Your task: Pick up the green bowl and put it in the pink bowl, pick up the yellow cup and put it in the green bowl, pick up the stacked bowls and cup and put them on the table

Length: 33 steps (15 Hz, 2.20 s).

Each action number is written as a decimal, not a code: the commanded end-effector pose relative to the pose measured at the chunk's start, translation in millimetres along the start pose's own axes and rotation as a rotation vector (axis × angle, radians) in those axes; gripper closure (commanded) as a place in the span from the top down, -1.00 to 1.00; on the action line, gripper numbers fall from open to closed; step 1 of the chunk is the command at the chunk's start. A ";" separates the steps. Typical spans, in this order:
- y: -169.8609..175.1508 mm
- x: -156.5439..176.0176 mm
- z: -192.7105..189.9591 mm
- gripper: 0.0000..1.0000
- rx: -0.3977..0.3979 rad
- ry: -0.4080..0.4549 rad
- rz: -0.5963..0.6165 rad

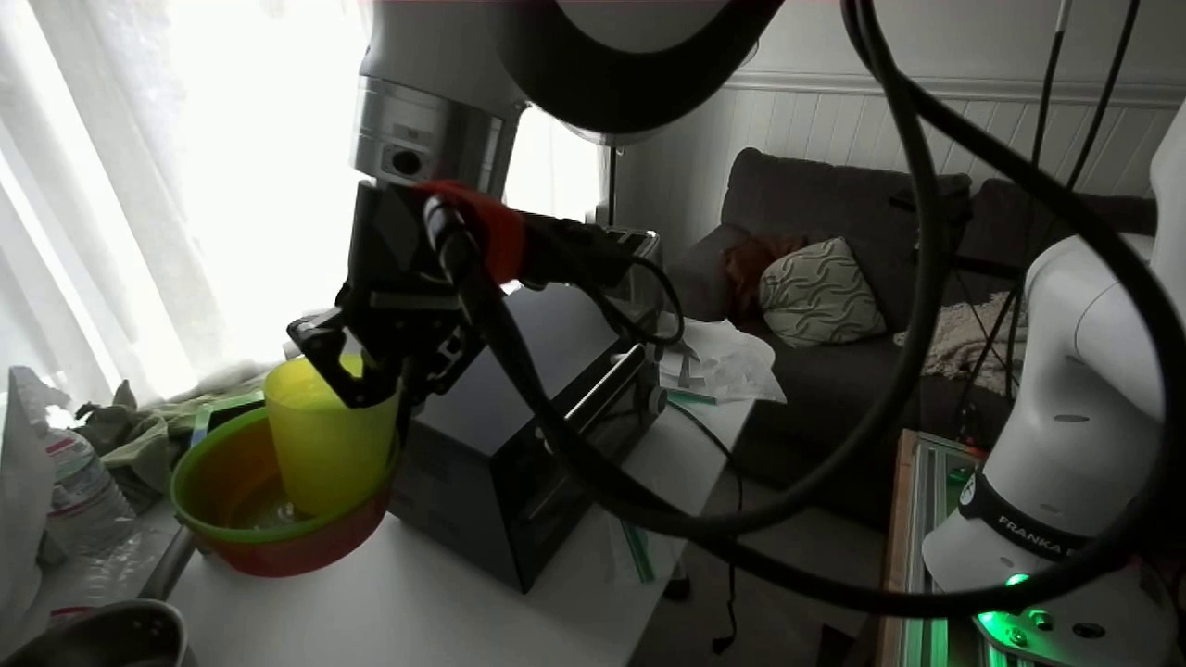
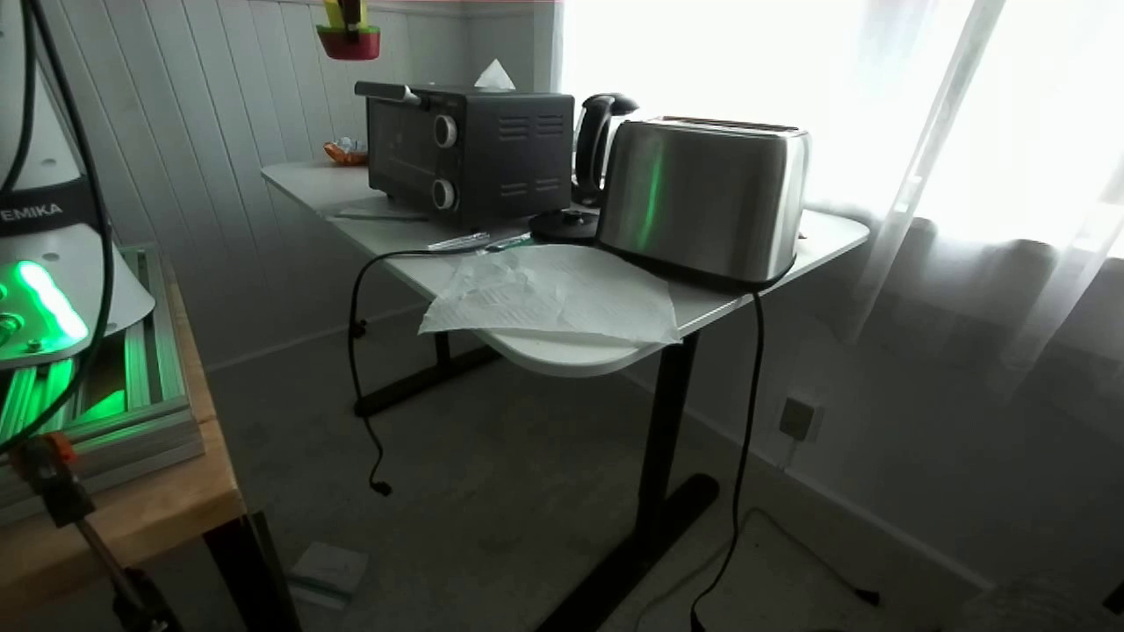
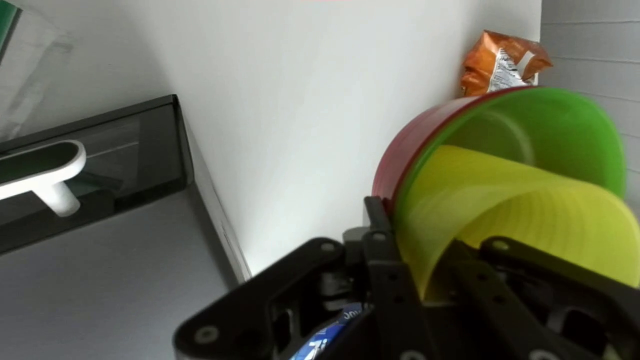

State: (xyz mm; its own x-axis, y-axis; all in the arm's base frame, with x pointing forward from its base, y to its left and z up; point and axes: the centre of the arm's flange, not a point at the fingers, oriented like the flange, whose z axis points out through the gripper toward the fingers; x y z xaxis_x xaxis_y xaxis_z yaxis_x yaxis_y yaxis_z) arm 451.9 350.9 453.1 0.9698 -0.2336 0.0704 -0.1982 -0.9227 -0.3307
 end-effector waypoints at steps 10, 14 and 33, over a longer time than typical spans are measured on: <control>-49.7 -21.6 85.1 -0.95 0.140 -0.083 -0.206; -57.7 -30.8 125.7 -0.94 0.092 -0.125 -0.226; -44.3 -47.0 229.7 -0.93 -0.061 -0.142 -0.101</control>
State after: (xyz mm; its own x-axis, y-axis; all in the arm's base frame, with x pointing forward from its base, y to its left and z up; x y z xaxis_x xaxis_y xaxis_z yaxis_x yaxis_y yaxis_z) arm 445.4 466.7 251.2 0.9940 -0.1068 -0.0237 -0.1092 -0.9542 -0.2786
